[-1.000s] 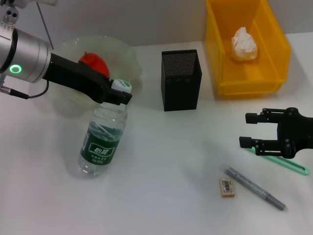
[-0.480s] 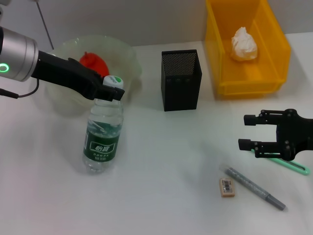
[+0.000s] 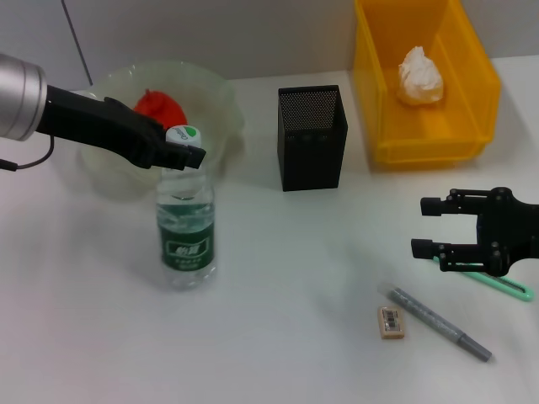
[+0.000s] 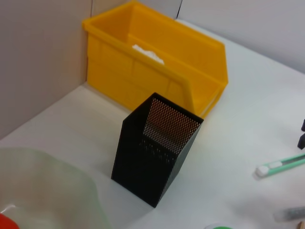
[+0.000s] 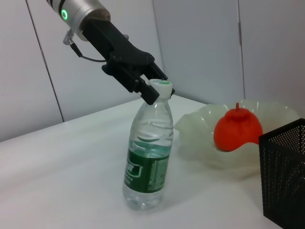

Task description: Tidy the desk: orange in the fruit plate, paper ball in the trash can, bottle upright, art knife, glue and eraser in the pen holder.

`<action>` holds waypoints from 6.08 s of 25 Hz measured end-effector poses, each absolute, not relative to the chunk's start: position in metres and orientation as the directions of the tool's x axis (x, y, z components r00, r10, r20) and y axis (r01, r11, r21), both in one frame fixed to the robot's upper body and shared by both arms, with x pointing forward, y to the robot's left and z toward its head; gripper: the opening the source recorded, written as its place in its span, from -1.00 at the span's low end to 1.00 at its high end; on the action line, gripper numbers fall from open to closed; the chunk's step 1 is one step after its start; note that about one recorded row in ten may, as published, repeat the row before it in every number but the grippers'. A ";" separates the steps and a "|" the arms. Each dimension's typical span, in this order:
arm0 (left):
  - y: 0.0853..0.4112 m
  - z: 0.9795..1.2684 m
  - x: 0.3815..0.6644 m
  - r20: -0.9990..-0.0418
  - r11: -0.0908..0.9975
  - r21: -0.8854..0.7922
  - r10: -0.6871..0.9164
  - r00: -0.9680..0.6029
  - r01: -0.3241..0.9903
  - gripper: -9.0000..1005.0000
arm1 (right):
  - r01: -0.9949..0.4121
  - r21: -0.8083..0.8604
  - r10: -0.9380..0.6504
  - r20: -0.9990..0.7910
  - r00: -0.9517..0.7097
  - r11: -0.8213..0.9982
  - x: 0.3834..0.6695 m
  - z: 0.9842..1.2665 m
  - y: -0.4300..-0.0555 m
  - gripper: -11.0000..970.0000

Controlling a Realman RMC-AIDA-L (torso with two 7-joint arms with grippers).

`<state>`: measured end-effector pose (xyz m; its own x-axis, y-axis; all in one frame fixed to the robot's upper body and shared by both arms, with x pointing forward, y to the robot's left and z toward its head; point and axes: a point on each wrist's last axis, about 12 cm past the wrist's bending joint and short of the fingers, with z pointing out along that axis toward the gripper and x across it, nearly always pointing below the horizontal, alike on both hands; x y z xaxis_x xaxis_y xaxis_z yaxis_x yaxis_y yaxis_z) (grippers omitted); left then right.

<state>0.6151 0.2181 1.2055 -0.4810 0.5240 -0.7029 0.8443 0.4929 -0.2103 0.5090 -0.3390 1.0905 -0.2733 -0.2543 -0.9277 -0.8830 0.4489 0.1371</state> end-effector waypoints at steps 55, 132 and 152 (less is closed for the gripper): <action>0.299 1.203 0.585 -0.854 0.553 -0.056 0.405 -0.327 0.831 -0.09 | -0.898 0.159 -0.242 -0.930 -0.276 0.410 0.503 1.090 -0.335 0.44; 0.311 1.175 0.588 -0.840 0.639 -0.028 0.402 -0.365 0.768 0.61 | -0.894 0.172 -0.233 -0.929 -0.287 0.415 0.502 1.089 -0.335 0.44; 0.333 1.203 0.580 -0.927 0.596 -0.135 0.206 -0.313 0.792 0.60 | -0.893 0.172 -0.231 -0.930 -0.287 0.417 0.502 1.089 -0.335 0.44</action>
<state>0.5802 0.3334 1.2030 -0.3133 0.2057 -0.9271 0.7918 0.5956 -0.1354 0.5022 -0.3351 1.0894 -0.2873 -0.2310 -0.9296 -0.8926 0.4166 0.1724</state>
